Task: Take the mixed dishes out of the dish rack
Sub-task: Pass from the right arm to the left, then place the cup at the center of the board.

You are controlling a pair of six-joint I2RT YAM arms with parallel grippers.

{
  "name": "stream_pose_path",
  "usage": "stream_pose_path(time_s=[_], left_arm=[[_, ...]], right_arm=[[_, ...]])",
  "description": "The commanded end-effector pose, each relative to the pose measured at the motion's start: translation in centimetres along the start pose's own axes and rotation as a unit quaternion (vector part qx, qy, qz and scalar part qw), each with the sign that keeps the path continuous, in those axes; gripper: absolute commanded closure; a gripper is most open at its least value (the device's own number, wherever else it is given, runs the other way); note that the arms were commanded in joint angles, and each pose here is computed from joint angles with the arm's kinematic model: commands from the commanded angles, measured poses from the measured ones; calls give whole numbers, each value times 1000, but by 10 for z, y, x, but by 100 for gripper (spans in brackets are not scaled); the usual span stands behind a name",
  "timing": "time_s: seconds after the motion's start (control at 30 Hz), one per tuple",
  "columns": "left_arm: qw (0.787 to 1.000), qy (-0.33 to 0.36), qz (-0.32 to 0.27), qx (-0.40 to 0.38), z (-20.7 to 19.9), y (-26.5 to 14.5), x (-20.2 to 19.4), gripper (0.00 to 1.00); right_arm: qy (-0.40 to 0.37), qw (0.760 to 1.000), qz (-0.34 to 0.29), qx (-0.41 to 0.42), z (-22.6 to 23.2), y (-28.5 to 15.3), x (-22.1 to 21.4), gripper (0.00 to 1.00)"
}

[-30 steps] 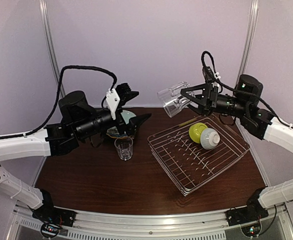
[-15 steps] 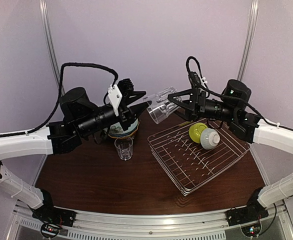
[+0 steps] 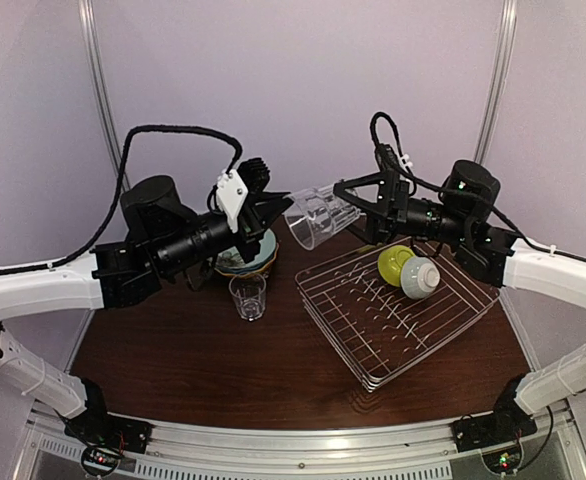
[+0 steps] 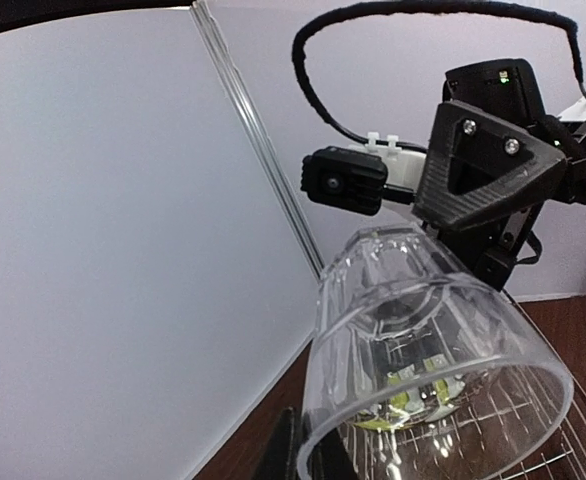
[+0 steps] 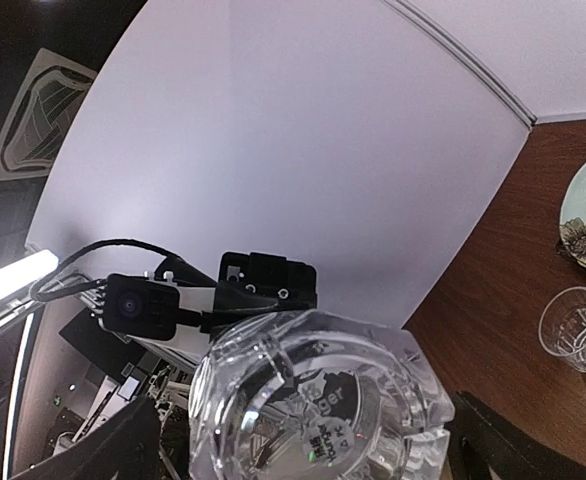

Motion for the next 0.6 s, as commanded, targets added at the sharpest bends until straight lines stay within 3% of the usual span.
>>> stream_pose_path(time_s=[0.0, 0.33, 0.43, 0.57], left_arm=[[995, -68, 4, 72, 41, -18, 21, 100], [964, -177, 153, 128, 75, -47, -22, 100], [935, -230, 220, 156, 93, -62, -53, 100], [879, -313, 303, 192, 112, -89, -103, 100]], right_arm=[[-44, 999, -23, -10, 3, -12, 10, 0], [-87, 990, -71, -81, -12, -42, 38, 0], [-104, 985, -80, -111, -19, -50, 44, 0], [-119, 978, -83, -148, -31, -57, 45, 0]])
Point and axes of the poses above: each gripper's point midway between its finger pads, its own y axis out along the fingers, its own z axis along the line the jaws close on, x = y × z, the point moved 1 cm from there along -y, back along the fingers, and after that the axes turned 14 degrees about y, right-handed, at the moved point
